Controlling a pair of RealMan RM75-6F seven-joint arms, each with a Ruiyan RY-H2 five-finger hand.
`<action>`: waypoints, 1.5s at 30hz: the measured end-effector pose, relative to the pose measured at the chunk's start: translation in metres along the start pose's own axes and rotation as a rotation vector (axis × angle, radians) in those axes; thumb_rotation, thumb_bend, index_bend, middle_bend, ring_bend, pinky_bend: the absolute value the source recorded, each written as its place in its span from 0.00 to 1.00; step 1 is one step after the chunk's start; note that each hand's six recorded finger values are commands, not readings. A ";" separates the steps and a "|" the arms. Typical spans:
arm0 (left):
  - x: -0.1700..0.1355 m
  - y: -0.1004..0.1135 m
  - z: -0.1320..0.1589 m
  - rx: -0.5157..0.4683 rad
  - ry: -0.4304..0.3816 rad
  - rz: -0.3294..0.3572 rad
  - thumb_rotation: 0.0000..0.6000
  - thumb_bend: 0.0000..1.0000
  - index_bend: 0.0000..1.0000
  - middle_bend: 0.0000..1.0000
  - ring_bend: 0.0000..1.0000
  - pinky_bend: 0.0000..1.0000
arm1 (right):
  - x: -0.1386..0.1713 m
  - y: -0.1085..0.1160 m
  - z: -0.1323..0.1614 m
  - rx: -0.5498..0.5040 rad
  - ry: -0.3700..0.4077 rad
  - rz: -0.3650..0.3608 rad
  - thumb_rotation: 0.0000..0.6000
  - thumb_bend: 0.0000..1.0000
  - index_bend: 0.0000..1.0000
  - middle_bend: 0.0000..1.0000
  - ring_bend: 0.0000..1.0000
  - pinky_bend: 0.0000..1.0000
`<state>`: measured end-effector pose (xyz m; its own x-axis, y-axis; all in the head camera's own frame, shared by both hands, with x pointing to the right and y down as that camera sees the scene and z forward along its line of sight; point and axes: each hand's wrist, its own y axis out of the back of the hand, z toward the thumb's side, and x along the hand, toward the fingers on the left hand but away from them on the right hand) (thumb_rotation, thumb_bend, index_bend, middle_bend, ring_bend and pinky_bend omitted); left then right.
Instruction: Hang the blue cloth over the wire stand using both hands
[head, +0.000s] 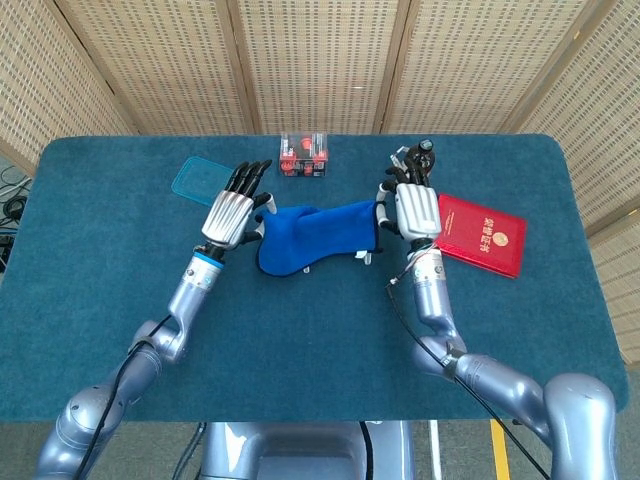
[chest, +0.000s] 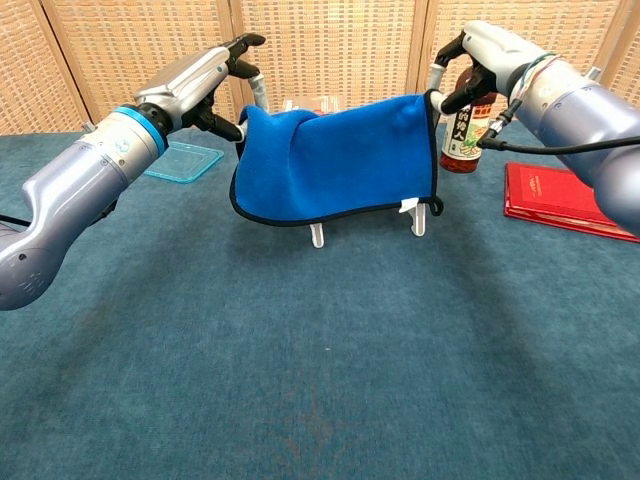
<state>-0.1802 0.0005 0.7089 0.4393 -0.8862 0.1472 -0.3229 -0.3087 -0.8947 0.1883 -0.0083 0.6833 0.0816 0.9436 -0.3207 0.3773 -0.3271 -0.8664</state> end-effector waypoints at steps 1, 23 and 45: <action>0.000 0.000 0.000 -0.001 0.000 0.000 1.00 0.44 0.49 0.00 0.00 0.00 | 0.001 0.000 0.000 -0.006 0.004 0.006 1.00 0.51 0.33 0.18 0.05 0.08; -0.006 0.006 -0.012 0.012 0.015 -0.014 1.00 0.04 0.00 0.00 0.00 0.00 | 0.010 0.007 -0.004 0.017 0.004 0.047 1.00 0.26 0.07 0.00 0.00 0.08; -0.066 0.055 -0.057 0.070 0.060 0.008 1.00 0.00 0.00 0.00 0.00 0.00 | 0.060 0.047 -0.055 0.144 -0.016 -0.003 1.00 0.26 0.07 0.00 0.00 0.08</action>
<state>-0.2749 0.0226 0.6737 0.3849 -0.9085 0.1629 -0.2660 -0.2782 -0.9230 0.2617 0.0363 0.6445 0.0657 0.9442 -0.3229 0.2412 -0.3290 -0.9130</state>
